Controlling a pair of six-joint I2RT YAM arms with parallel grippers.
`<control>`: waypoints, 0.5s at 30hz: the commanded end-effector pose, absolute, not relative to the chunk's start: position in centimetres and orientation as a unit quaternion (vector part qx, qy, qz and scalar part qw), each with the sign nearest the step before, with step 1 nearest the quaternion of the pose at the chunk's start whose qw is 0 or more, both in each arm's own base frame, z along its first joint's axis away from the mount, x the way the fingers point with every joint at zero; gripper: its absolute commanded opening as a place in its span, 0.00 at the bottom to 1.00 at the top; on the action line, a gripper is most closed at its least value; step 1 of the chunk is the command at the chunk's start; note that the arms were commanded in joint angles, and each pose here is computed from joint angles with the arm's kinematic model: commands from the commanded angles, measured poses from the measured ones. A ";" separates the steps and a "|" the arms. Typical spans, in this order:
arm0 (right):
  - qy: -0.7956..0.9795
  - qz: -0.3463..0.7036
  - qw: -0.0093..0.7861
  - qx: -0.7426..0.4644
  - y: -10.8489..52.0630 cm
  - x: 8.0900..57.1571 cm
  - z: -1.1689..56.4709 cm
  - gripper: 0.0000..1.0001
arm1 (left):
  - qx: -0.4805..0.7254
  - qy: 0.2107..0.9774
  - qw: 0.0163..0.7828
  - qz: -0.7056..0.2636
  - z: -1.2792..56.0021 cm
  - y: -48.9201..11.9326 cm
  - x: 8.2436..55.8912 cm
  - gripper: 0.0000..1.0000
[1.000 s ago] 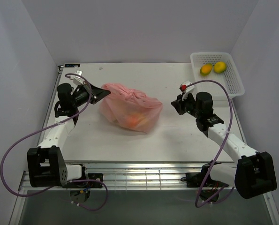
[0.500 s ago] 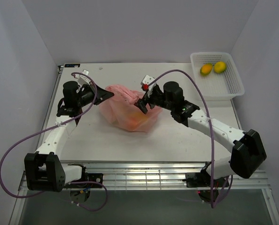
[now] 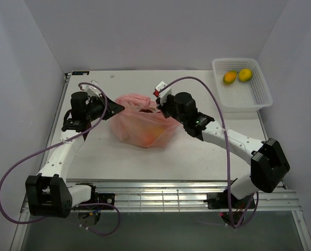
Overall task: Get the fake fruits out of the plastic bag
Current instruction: Untie the plastic bag at the center of the board.
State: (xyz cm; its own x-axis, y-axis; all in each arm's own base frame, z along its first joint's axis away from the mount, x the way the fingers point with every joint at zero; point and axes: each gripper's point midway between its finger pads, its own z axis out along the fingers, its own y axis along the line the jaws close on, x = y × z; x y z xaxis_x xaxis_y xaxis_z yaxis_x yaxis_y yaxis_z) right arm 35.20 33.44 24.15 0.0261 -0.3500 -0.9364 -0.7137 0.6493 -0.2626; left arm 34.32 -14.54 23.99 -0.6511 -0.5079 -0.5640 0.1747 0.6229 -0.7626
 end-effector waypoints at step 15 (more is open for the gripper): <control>0.656 0.196 0.629 -0.367 29.9 30.3 28.9 0.08 | 0.032 0.877 0.480 0.022 25.5 -15.7 34.7 0.98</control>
